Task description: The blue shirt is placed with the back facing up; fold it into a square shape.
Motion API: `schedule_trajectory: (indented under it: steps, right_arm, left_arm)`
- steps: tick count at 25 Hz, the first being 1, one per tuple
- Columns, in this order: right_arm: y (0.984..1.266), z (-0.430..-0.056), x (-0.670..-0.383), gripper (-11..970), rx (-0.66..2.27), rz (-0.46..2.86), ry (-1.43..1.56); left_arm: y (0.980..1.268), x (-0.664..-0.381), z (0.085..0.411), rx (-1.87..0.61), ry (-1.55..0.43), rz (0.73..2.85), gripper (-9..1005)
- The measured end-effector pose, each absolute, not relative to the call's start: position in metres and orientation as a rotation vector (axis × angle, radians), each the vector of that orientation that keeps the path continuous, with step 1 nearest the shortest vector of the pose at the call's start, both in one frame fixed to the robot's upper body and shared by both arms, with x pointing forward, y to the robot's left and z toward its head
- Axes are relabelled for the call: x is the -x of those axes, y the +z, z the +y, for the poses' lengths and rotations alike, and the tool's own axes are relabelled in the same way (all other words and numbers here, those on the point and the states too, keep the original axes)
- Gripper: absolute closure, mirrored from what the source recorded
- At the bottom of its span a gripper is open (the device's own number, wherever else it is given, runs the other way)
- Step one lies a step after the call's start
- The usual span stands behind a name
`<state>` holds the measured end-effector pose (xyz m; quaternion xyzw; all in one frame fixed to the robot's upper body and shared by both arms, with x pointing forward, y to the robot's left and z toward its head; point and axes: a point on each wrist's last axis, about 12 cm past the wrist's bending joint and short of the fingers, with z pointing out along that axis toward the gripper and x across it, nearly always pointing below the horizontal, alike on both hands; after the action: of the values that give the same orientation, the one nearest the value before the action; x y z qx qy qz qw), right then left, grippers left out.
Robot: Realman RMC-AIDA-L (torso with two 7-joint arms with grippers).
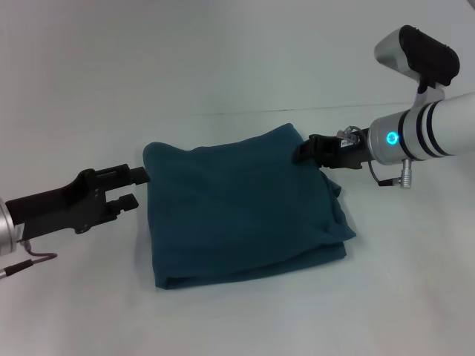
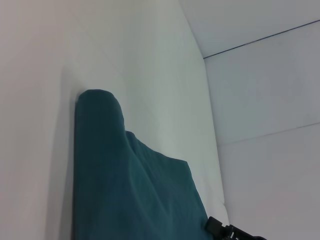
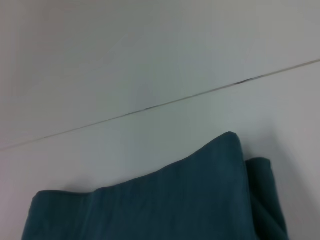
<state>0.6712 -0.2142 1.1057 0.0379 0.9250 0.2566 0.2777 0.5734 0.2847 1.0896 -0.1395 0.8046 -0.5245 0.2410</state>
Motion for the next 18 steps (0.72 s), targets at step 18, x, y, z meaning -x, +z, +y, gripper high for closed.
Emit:
schedule_trajectory:
  steps: [18]
  right_arm:
    - [1.1088, -0.2105, -0.6736, 801, -0.087, 2.474, 0.689]
  left_arm:
    - [1.0898, -0.5744, 0.285, 0.383, -1.427, 2.198, 350]
